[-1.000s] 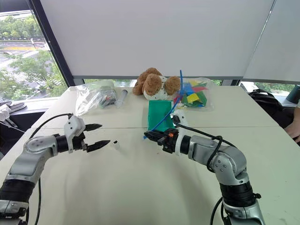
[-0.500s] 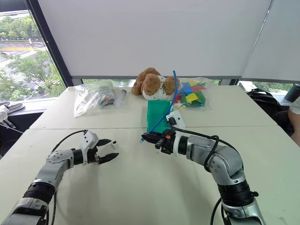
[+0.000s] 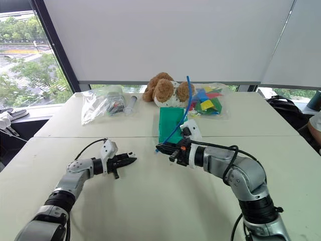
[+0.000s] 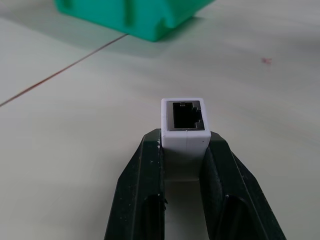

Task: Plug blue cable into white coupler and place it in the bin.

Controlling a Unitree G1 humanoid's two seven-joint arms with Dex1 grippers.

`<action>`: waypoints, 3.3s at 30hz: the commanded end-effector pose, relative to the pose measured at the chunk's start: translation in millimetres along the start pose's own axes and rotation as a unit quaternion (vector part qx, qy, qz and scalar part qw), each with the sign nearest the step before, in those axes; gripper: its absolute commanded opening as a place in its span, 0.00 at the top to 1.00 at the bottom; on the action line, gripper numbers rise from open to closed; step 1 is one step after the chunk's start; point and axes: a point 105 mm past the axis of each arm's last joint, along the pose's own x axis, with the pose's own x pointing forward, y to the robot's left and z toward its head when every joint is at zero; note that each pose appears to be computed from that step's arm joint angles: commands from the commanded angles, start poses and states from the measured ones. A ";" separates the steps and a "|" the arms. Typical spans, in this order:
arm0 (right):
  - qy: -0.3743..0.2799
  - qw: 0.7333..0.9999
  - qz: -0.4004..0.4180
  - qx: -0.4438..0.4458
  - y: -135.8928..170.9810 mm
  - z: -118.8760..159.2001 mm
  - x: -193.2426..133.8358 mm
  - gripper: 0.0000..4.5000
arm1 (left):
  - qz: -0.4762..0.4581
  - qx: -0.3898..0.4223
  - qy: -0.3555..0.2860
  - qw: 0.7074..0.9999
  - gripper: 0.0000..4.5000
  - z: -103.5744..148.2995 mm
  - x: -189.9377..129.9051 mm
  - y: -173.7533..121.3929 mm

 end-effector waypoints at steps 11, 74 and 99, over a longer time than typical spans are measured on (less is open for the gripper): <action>0.114 0.955 0.105 -0.252 -4.4 -4.6 0.6 1.00 | -0.250 0.103 0.028 0.962 0.92 19.1 58.7 -68.6; 0.235 0.919 0.203 -0.244 1.5 -94.8 30.3 1.00 | -0.241 0.124 0.039 0.962 0.92 10.4 67.3 -70.6; 0.248 0.937 0.194 -0.154 3.4 -140.1 33.0 1.00 | -0.239 0.118 0.036 0.963 0.92 9.5 62.5 -70.9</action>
